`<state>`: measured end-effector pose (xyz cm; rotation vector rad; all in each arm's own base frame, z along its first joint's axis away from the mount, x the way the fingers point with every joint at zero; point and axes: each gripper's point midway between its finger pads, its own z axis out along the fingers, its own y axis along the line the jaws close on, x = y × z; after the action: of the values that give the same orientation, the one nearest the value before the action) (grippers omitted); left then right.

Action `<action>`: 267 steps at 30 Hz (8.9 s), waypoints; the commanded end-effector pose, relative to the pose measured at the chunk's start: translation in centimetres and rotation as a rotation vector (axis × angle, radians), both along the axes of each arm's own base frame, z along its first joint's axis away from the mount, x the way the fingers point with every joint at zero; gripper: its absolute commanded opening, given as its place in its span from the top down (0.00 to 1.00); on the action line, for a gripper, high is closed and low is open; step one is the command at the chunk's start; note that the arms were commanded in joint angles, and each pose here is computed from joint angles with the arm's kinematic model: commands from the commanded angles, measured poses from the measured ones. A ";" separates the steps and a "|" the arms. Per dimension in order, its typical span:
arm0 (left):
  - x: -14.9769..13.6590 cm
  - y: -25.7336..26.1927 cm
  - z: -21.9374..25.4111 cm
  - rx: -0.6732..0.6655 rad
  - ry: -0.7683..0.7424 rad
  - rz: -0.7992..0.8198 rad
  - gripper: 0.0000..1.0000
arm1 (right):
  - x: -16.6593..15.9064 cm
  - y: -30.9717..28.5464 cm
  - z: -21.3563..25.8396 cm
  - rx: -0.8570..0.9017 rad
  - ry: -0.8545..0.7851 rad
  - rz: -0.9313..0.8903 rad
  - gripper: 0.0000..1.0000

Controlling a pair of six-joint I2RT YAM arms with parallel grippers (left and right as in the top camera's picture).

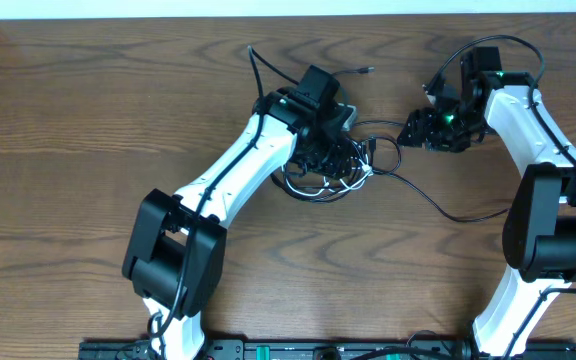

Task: Untangle cables

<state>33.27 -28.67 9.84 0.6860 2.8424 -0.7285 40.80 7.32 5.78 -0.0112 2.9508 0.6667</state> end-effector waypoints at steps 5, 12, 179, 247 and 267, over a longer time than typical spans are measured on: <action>-0.2 -0.9 -2.5 0.011 0.021 -0.033 0.57 | 0.6 -0.2 1.5 -0.007 -0.038 -0.011 0.33; -0.5 -2.6 -5.3 0.020 0.037 -0.063 0.57 | 0.5 -0.3 1.4 -0.009 -0.035 -0.014 0.32; 5.3 9.4 15.1 -0.145 -0.255 0.410 0.47 | 2.3 -3.5 11.6 -0.225 -0.161 -0.207 0.62; 4.9 -3.9 16.6 -0.359 -0.463 0.024 0.93 | 1.6 -1.9 11.1 0.124 -0.192 -0.036 0.31; 5.2 -3.3 20.4 -0.480 -0.485 0.049 0.93 | 0.7 7.7 12.0 0.340 -0.216 0.186 0.31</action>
<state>38.38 -32.26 28.66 0.6194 2.1658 -0.9983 41.72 14.24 19.50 -0.3297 2.5616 1.0986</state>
